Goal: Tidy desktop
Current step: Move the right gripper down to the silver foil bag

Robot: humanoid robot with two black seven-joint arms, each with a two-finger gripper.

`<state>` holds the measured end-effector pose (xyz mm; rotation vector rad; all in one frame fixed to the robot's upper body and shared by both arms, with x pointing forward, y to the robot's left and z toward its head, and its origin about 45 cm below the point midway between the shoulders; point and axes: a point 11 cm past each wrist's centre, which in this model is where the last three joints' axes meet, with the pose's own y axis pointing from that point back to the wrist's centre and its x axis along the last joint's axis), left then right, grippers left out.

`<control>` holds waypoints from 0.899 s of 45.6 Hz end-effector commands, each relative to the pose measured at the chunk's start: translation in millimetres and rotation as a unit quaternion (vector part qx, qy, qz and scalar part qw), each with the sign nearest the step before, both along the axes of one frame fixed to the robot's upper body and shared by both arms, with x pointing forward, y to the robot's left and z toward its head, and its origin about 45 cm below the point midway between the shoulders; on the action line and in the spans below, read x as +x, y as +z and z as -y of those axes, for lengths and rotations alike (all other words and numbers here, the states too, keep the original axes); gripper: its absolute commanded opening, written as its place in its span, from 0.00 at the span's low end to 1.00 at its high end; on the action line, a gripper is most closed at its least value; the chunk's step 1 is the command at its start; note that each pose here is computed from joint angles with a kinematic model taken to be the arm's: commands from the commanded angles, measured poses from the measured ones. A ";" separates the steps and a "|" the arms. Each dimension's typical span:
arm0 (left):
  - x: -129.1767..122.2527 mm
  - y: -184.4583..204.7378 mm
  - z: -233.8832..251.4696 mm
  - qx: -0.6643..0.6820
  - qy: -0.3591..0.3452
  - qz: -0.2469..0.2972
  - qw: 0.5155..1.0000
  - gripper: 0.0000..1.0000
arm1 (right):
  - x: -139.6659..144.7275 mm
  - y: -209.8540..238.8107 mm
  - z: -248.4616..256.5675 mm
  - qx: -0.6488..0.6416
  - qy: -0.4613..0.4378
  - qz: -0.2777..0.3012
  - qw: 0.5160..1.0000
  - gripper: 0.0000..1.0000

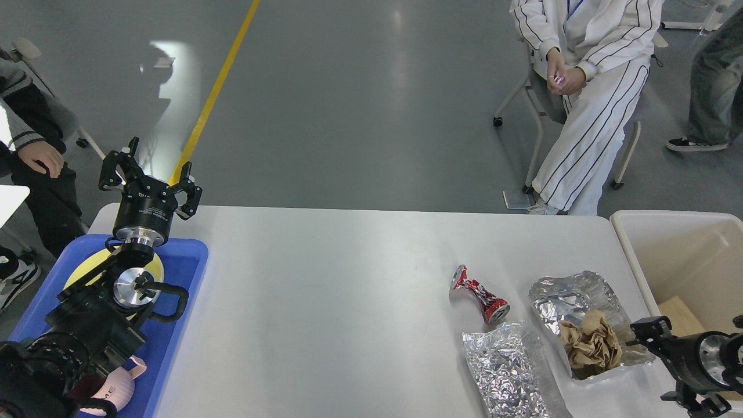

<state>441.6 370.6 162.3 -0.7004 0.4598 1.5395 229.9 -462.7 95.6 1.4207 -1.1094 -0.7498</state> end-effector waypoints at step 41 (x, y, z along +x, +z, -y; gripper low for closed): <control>0.0 -0.1 0.3 0.000 0.000 0.000 1.000 0.97 | -4.1 -46.4 -34.6 -0.017 -0.019 0.020 0.999 0.00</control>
